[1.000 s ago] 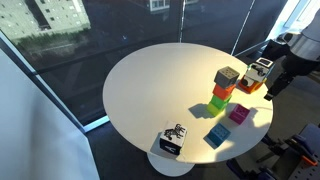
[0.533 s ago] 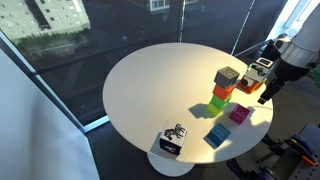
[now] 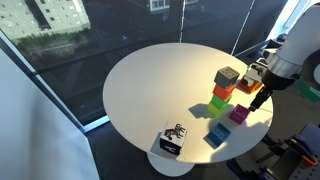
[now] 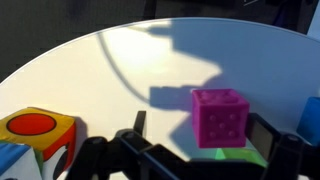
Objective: Put the pink block on top of the grey block
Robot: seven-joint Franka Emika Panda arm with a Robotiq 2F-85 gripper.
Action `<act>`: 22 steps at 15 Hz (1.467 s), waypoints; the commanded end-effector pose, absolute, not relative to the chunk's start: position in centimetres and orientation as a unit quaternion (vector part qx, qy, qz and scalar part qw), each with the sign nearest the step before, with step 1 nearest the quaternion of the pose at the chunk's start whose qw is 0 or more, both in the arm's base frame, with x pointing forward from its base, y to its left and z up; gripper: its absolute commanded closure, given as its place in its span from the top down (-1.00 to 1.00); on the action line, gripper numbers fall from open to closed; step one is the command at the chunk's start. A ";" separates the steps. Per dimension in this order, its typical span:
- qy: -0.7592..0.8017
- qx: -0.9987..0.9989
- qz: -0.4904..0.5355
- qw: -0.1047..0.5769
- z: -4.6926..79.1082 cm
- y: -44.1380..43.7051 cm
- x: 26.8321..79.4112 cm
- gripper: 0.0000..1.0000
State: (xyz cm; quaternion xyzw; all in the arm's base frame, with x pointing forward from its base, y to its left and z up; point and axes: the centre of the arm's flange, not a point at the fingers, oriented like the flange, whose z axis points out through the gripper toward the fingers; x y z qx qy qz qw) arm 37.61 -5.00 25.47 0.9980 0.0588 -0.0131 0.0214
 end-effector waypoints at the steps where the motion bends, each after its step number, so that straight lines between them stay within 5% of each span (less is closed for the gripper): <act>1: 0.037 0.999 -0.012 0.015 24.4 -3.9 36.9 1.00; 18: 0.031 0.999 0.005 0.006 20.7 -2.7 37.3 1.00; 19: 0.031 0.999 0.006 0.006 20.5 -2.7 37.4 0.50; 22: 0.034 0.999 0.012 0.009 20.4 -2.6 37.4 0.13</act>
